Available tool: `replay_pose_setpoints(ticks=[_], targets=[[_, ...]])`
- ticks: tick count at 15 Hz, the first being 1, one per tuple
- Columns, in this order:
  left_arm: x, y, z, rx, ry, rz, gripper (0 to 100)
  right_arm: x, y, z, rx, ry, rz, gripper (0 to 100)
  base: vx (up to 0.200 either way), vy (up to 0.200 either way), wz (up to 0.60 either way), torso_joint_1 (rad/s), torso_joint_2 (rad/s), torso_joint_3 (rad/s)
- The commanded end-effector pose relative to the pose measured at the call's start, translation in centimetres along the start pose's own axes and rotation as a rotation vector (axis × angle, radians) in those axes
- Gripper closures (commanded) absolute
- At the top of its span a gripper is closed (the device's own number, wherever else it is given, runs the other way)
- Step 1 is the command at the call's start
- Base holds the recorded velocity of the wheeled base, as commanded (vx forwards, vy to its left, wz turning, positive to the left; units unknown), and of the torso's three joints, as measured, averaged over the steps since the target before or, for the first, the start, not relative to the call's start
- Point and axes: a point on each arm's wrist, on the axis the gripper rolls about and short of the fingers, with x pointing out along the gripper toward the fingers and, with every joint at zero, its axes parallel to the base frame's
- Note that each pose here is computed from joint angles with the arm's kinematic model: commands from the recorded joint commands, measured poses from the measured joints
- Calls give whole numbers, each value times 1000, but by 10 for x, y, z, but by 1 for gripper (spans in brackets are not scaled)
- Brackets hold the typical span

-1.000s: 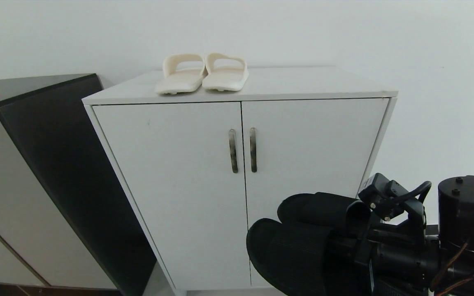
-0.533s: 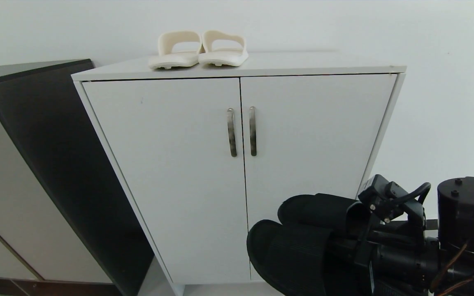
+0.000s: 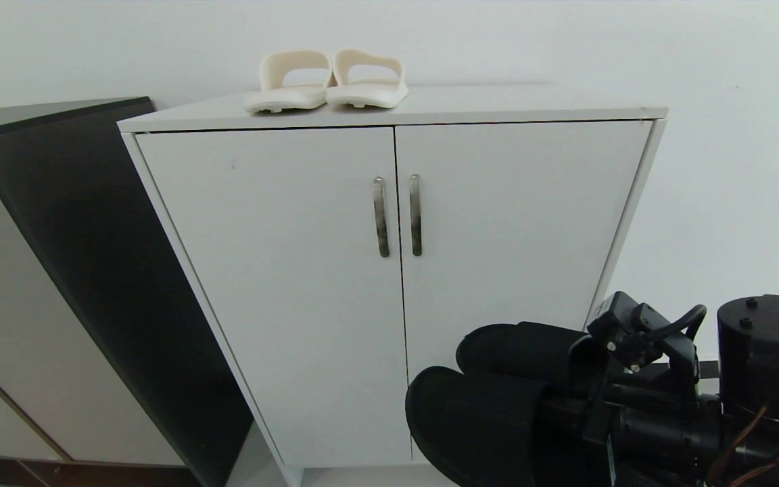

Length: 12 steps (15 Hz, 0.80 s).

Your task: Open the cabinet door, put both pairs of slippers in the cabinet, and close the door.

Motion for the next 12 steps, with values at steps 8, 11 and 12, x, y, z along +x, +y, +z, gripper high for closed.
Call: replay_pose_setpoints(ticks=[8, 11, 12], targets=[[157, -52, 63, -24, 57, -472, 0, 10, -3, -1, 3, 9, -17, 100, 0, 0, 0, 0, 0, 0], [194, -76, 81, -57, -2, -489, 0, 11, -3, 0, 1, 8, -17, 100, 0, 0, 0, 0, 0, 0], [201, -86, 86, -55, 1, -535, 0, 12, -3, 4, -1, -3, -16, 100, 0, 0, 0, 0, 0, 0]])
